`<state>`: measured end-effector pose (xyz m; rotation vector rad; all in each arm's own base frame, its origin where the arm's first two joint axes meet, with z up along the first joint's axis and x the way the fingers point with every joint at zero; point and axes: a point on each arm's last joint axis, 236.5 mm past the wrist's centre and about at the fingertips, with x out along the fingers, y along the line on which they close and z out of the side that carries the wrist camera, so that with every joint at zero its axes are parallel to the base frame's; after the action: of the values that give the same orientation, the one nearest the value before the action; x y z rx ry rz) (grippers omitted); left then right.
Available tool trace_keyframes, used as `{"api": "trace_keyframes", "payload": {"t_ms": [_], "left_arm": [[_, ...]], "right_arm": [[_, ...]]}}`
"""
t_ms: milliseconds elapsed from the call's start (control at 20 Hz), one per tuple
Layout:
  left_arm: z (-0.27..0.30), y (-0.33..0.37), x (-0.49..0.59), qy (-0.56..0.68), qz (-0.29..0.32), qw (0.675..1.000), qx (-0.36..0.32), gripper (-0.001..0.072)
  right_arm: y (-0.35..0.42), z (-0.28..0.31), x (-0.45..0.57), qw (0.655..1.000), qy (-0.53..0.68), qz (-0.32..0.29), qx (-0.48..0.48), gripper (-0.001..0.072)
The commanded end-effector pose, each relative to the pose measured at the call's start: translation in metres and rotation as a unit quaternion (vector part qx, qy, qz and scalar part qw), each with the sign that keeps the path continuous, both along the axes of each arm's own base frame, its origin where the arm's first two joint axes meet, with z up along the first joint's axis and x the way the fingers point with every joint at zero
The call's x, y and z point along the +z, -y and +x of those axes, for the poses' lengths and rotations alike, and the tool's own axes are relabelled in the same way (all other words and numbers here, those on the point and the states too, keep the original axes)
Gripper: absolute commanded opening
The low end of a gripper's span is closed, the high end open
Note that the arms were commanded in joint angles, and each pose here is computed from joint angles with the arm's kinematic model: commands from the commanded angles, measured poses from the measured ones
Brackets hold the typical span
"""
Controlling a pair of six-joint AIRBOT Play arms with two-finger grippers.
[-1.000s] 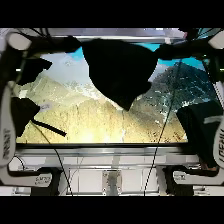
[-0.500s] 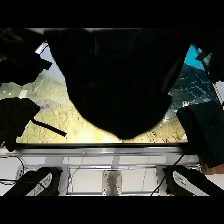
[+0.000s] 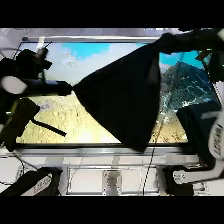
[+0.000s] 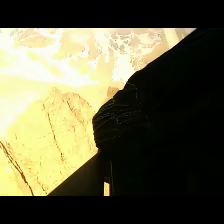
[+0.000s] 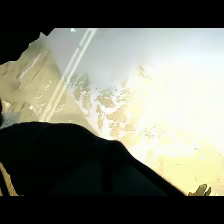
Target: Fold the clothes and pants, and hang the long-sleeved shirts on hangers.
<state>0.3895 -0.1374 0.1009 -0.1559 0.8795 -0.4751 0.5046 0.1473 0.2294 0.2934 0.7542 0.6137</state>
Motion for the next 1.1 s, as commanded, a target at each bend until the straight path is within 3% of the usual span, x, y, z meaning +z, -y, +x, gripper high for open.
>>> {"api": "trace_keyframes", "payload": {"t_ms": [0,200,400,450,500,550,600,650,750,900,1050], "left_arm": [[0.032,0.020,-0.068,-0.011,-0.016,0.999,0.035,0.0035],[0.061,0.067,-0.109,0.031,-0.005,0.999,0.035,0.0035],[0.104,0.057,-0.079,0.120,-0.045,0.984,0.121,0.0035],[0.108,0.054,-0.074,0.126,-0.047,0.983,0.126,0.0035],[0.107,0.056,-0.072,0.119,-0.048,0.985,0.119,0.0066],[0.103,0.060,-0.070,0.106,-0.049,0.987,0.109,0.0315],[0.097,0.062,-0.064,0.092,-0.051,0.990,0.097,0.0657],[0.092,0.058,-0.053,0.083,-0.055,0.991,0.091,0.0702],[0.082,0.032,-0.021,0.085,-0.058,0.990,0.095,0.0701],[0.049,-0.023,0.004,0.061,-0.023,0.993,0.097,0.0697],[-0.003,-0.037,-0.033,-0.060,-0.007,0.996,0.070,0.0695]], "right_arm": [[-0.001,0.075,-0.104,0.998,-0.047,0.019,-0.048,0.0011],[-0.008,0.134,-0.163,0.993,-0.016,0.032,-0.115,0.0011],[-0.002,0.169,-0.137,0.979,0.063,0.064,-0.185,0.0012],[-0.004,0.169,-0.136,0.978,0.055,0.074,-0.189,0.0069],[-0.006,0.165,-0.138,0.979,0.039,0.080,-0.186,0.0347],[-0.008,0.157,-0.142,0.982,0.014,0.079,-0.172,0.0510],[-0.009,0.145,-0.144,0.986,-0.014,0.071,-0.147,0.0509],[-0.006,0.132,-0.143,0.990,-0.041,0.063,-0.123,0.0509],[0.012,0.097,-0.133,0.992,-0.088,0.037,-0.082,0.0509],[0.075,0.043,-0.101,0.989,-0.109,-0.063,-0.071,0.0509],[0.120,-0.023,-0.078,0.979,-0.133,-0.137,-0.067,0.0509]]}}
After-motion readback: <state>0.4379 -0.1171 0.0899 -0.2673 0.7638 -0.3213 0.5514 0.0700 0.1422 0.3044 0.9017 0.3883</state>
